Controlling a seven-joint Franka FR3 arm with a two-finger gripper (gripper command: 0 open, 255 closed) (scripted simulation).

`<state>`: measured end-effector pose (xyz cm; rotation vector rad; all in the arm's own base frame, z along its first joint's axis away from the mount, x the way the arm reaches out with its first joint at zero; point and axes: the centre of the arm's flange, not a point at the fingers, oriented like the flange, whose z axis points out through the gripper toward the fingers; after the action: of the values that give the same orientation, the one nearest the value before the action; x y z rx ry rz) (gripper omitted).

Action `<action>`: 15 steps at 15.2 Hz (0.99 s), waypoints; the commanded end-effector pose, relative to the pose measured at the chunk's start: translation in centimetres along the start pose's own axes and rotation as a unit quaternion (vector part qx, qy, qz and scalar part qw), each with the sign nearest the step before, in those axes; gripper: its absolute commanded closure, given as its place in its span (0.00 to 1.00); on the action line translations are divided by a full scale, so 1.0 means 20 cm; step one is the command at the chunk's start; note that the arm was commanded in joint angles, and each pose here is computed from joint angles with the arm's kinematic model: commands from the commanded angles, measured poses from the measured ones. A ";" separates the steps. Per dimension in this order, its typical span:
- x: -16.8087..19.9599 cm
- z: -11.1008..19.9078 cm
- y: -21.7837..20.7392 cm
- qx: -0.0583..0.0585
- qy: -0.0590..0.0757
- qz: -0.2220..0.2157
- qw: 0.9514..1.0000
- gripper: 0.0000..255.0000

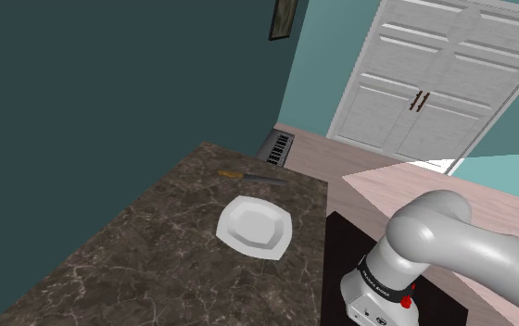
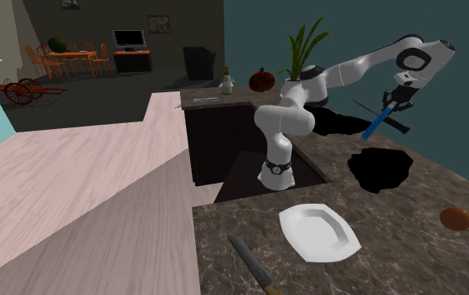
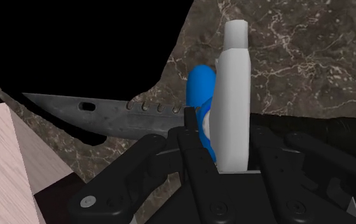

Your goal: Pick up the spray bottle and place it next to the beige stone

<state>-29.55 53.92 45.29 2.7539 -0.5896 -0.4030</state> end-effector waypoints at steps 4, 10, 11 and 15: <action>0.02 0.12 -0.04 0.000 0.000 0.000 1.000 1.00; 0.06 0.26 -0.10 0.000 0.000 0.000 1.000 1.00; 0.06 0.29 -0.11 0.000 0.000 0.000 1.000 1.00; 0.09 0.39 -0.15 0.000 0.000 0.000 1.000 1.00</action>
<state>-29.29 54.19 38.71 2.7754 -0.6014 -0.4309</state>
